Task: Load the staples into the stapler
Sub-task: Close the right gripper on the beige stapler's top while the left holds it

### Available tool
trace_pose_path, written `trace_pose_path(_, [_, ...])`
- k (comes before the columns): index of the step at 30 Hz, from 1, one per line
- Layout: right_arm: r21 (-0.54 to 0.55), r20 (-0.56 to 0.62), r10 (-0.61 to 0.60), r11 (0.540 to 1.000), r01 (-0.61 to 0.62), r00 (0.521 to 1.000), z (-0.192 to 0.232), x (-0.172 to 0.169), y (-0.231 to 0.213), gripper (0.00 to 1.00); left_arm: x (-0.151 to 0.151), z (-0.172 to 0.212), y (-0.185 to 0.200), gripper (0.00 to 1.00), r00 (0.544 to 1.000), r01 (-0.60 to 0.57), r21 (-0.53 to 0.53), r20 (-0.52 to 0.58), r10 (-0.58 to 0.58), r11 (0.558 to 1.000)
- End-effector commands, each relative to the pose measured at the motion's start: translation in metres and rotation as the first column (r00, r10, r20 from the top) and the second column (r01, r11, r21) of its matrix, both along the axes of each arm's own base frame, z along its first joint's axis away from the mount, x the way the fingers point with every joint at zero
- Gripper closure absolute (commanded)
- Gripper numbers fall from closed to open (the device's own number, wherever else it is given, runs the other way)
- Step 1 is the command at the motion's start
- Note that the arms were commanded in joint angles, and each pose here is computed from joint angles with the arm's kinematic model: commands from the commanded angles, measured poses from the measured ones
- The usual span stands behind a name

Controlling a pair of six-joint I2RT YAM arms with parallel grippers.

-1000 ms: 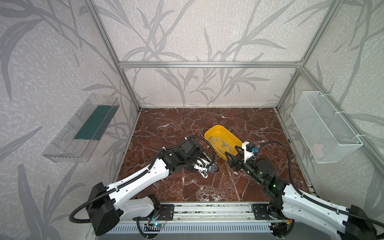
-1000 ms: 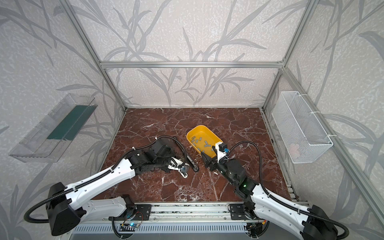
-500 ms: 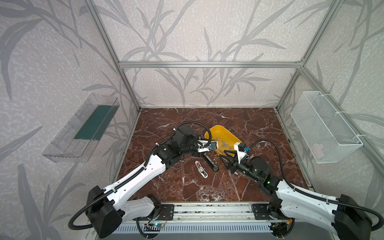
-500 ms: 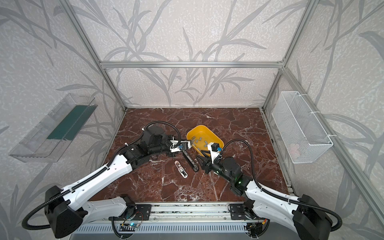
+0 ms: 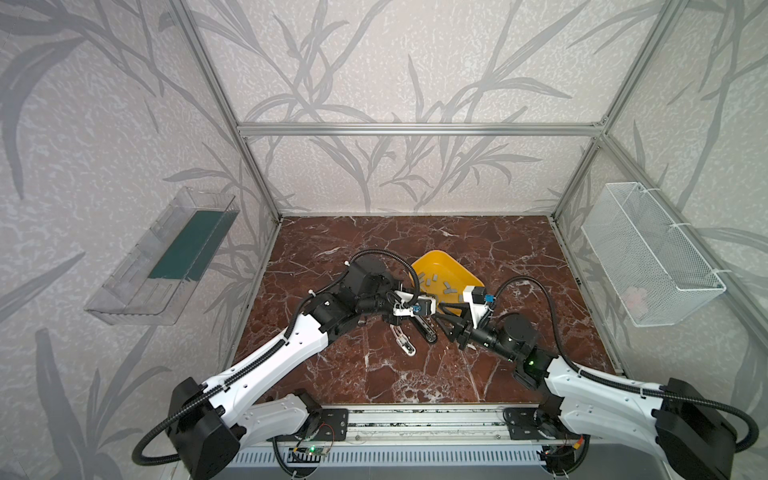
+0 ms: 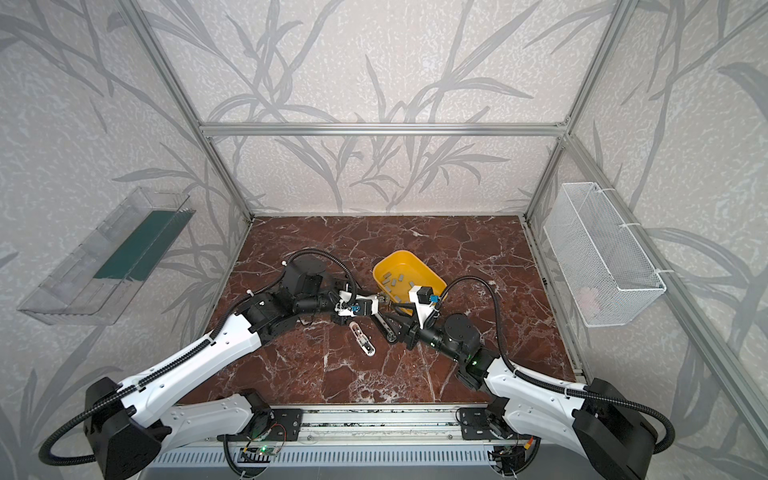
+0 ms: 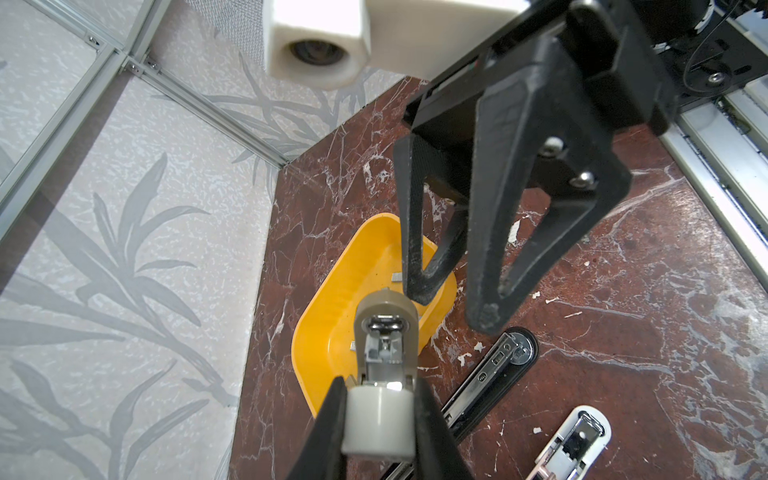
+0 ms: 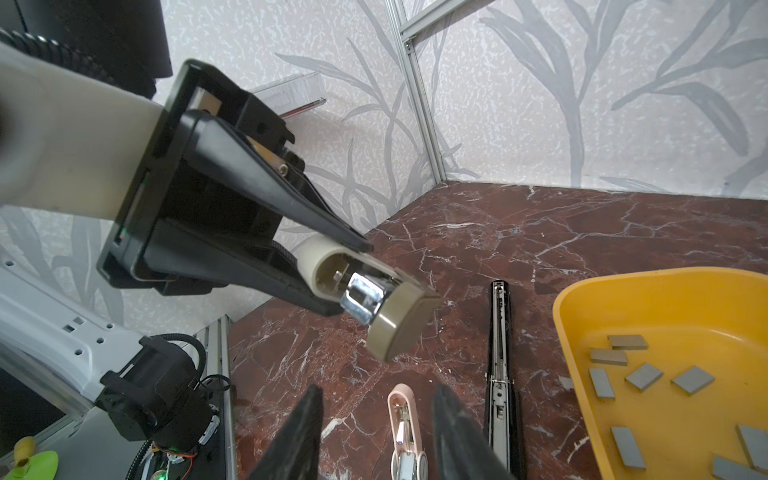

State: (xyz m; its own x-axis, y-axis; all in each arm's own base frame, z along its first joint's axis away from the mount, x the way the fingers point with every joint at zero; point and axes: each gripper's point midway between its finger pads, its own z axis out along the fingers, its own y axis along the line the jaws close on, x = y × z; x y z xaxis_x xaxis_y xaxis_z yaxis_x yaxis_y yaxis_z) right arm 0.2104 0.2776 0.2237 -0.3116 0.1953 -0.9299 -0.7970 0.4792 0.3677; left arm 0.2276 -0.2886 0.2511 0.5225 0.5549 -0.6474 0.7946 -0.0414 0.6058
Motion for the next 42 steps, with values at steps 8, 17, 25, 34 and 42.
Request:
trace_pose_path(8, [0.055,0.010,-0.041,0.998,0.040,0.999,0.015,0.006,-0.005,0.60,-0.021,-0.007,-0.001,1.00,0.993,0.118,0.013,0.004,-0.118,0.993])
trace_pose_path(17, [0.001,-0.049,-0.156,0.988,0.156,0.987,-0.003,0.023,-0.016,0.71,-0.029,-0.003,-0.001,1.00,0.990,0.144,-0.011,-0.001,-0.144,0.989])
trace_pose_path(25, [-0.021,-0.068,-0.151,0.988,0.150,0.986,-0.010,0.026,-0.011,0.73,-0.034,0.008,-0.003,1.00,0.988,0.154,-0.065,-0.012,-0.155,0.986])
trace_pose_path(34, [-0.044,-0.079,-0.103,0.994,0.099,0.992,-0.014,0.026,0.001,0.75,-0.048,0.026,-0.009,1.00,0.975,0.208,-0.156,-0.050,-0.218,0.966])
trace_pose_path(42, [-0.044,-0.076,-0.036,0.999,0.033,0.996,-0.015,0.021,0.012,0.75,-0.055,0.030,-0.015,1.00,0.961,0.239,-0.205,-0.090,-0.261,0.949])
